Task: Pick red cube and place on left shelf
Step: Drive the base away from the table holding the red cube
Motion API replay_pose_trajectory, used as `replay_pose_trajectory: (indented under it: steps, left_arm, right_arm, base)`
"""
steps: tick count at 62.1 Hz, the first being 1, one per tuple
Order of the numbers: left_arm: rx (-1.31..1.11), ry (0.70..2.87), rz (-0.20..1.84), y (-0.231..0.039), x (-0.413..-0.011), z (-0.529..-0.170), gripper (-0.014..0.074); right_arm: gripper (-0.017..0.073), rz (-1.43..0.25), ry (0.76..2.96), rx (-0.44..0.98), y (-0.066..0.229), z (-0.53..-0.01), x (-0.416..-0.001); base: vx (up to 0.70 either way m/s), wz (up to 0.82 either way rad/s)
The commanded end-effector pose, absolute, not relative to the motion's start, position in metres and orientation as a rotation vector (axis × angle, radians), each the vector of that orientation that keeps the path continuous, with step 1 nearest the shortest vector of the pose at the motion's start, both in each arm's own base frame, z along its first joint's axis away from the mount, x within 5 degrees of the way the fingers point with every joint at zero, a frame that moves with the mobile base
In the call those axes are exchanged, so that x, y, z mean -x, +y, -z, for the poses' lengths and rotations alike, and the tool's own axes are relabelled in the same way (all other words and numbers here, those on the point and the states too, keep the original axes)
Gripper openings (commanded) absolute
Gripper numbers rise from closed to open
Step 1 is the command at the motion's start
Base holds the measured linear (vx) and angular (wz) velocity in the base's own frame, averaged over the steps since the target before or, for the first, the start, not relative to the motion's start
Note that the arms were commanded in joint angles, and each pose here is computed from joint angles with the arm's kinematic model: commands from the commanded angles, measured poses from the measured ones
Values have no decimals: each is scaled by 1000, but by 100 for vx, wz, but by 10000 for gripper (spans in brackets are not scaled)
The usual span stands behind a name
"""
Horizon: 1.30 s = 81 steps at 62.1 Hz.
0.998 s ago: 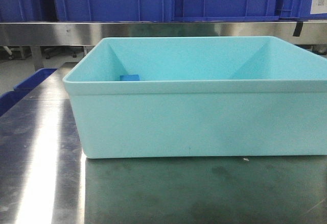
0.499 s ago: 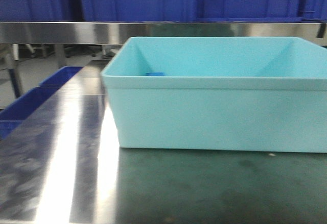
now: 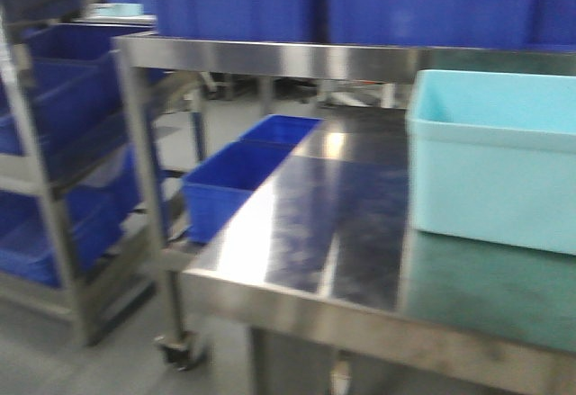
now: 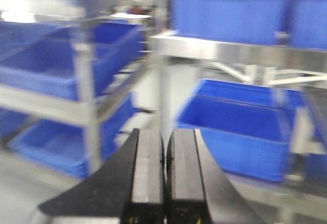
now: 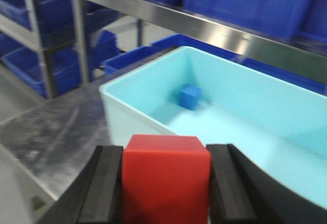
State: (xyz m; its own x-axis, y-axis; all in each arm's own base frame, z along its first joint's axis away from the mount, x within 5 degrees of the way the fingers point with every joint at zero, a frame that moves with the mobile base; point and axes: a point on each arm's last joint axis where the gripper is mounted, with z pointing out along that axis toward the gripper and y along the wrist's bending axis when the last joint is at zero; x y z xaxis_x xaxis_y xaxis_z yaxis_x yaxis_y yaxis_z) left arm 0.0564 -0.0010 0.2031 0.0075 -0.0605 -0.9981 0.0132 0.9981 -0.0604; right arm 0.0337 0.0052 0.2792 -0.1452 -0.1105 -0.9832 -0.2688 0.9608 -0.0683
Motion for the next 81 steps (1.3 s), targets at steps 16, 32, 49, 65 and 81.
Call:
replay_pose_trajectory:
  steps: [16,32,49,65,81]
  left_arm:
    - [48,1475,69,0,-56,-205,101]
    - [48,1475,69,0,-56,-205,101]
    - [48,1475,69,0,-56,-205,101]
    - [48,1475,69,0,-56,-205,101]
    - [48,1475,69,0,-56,-205,101]
  right_arm:
    - [59,-129,1626,280,5,-294,-34]
    - [59,-129,1626,280,5,-294,-34]
    - [59,-129,1626,280,5,-294,-34]
    - [59,-129,1626,280,5,-294,-34]
    - [59,-129,1626,280,5,-294,-34]
  base:
    - [-14,95]
    - [-14,85]
    - [-14,81]
    - [-11,74]
    - [0,55]
